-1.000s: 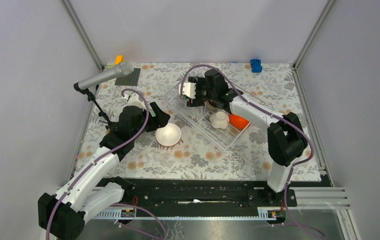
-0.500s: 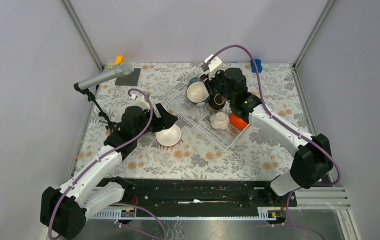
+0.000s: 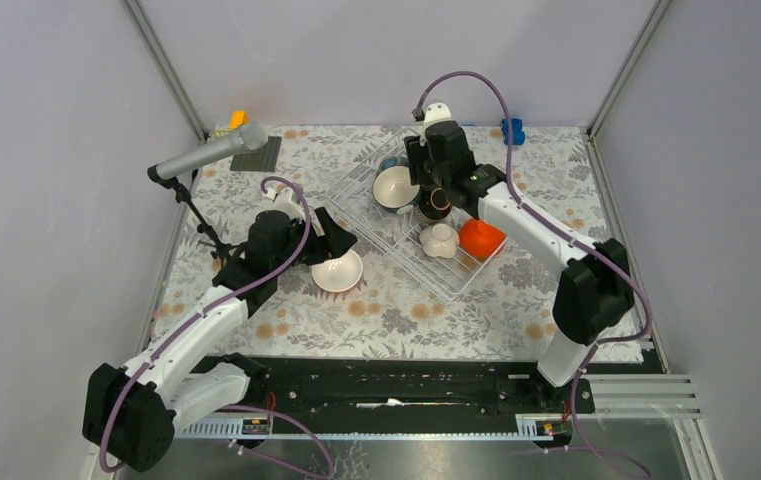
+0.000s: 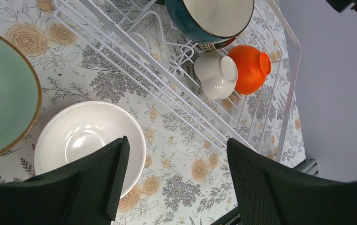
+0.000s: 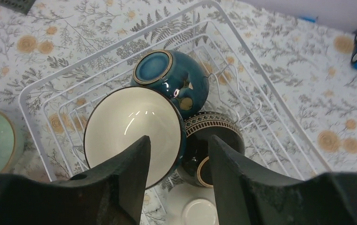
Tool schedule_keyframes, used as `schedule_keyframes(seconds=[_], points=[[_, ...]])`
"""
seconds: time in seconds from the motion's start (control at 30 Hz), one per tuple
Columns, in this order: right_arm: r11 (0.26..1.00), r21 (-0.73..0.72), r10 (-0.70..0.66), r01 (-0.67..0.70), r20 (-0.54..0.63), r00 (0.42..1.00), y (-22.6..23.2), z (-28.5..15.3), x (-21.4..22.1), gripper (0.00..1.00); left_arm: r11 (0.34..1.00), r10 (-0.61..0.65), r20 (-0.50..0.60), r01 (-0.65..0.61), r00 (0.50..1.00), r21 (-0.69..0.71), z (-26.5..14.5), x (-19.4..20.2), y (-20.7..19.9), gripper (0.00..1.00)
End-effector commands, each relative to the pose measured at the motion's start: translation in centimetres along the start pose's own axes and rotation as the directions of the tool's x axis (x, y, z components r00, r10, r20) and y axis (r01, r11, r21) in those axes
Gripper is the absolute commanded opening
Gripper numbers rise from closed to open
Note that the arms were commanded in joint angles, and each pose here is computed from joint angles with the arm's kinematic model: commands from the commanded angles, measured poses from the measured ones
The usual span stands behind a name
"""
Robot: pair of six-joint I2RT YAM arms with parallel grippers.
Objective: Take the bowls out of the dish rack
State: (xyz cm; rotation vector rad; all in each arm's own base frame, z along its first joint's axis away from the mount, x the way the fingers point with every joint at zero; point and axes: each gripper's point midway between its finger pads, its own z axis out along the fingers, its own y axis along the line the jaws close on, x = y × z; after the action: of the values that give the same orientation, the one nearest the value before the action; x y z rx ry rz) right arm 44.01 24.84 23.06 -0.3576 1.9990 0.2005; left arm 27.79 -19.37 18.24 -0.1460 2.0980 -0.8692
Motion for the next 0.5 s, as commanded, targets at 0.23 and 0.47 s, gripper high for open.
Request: schedule_keyframes(seconds=[0.23,0.47], points=[[0.966,0.193,0.206,-0.173,-0.166,0.964,-1.3,3.5,3.4,0.51,1.000,0.013,0.078,-0.013,0.997,-0.006,-0.5,-2.6,-0.9,0.81],[0.965,0.191,0.218,-0.179,-0.210,0.953,-0.8,4.5,4.8,0.30,1.000,0.010,0.077,-0.008,0.997,-0.030,-0.8,-2.5,-0.4,0.81]])
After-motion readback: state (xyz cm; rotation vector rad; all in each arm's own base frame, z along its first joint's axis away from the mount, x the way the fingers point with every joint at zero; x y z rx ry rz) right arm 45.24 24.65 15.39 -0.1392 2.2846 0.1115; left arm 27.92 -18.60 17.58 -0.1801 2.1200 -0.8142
